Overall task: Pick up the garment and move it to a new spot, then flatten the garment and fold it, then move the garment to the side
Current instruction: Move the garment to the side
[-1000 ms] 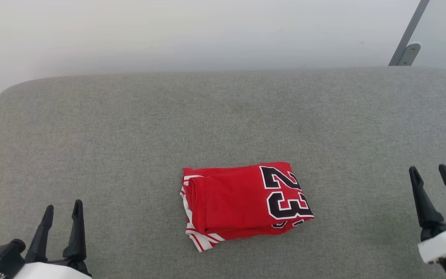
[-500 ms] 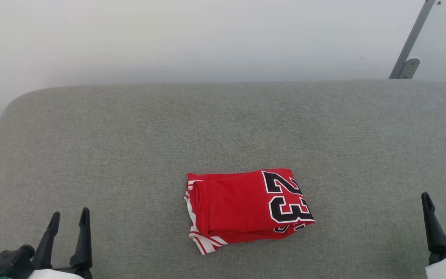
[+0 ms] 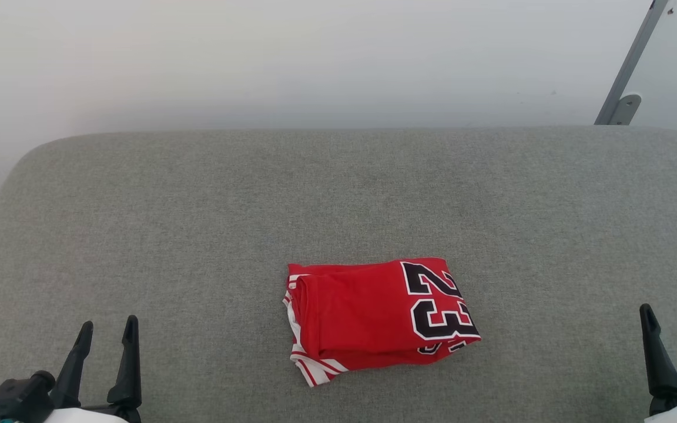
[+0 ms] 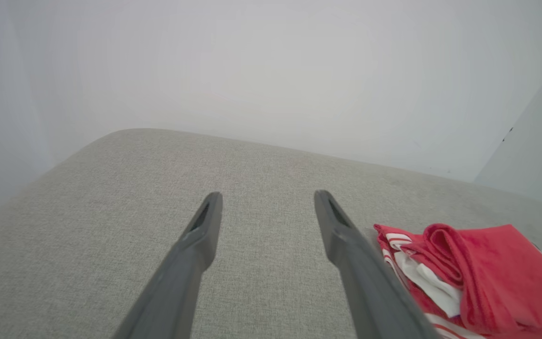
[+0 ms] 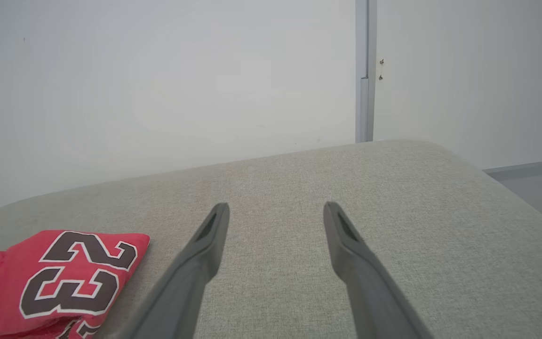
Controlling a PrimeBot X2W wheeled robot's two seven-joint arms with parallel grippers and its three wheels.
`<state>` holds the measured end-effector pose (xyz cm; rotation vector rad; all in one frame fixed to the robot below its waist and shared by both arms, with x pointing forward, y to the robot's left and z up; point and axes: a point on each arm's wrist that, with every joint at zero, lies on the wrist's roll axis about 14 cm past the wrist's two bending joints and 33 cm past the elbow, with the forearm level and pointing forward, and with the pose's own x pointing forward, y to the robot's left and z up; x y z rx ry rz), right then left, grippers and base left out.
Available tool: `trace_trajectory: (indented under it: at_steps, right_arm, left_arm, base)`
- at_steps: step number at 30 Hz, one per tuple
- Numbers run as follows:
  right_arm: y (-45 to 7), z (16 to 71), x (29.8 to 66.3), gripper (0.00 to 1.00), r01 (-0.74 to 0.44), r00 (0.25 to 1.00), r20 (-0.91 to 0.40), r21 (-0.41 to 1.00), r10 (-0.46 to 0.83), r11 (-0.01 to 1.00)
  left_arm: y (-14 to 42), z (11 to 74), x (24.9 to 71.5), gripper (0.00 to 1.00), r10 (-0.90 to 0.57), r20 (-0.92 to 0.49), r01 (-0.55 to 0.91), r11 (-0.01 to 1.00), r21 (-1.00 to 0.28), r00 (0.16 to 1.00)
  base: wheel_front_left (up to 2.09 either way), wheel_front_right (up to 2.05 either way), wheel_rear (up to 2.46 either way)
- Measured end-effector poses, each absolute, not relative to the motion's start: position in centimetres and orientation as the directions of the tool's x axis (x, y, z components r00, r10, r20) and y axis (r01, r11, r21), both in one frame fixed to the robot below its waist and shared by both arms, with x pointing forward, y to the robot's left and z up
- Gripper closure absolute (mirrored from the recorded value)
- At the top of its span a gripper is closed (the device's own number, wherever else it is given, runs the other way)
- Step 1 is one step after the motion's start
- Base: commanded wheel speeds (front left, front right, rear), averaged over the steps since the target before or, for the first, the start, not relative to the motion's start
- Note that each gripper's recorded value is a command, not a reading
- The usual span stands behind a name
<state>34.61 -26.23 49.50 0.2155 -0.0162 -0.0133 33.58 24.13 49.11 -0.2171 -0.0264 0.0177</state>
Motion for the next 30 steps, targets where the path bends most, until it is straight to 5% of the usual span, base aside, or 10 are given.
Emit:
trace_trajectory:
  at_steps: [16, 30]
  right_arm:
    - [-24.7, 48.3, 35.0, 0.0, -0.019, 0.999, -0.022, 0.261, 0.025, 0.965]
    - [-16.7, 48.0, 41.0, 0.0, -0.258, 0.915, -0.216, 0.332, 0.339, 0.907]
  left_arm:
    - [24.0, 48.8, 33.4, 0.0, 0.024, 0.017, -0.019, 0.972, -0.232, 1.0]
    - [23.9, 47.3, 33.5, 0.0, 0.041, -0.029, -0.047, 0.961, -0.274, 0.999]
  base:
    - [0.0, 0.0, 0.0]
    - [0.0, 0.0, 0.0]
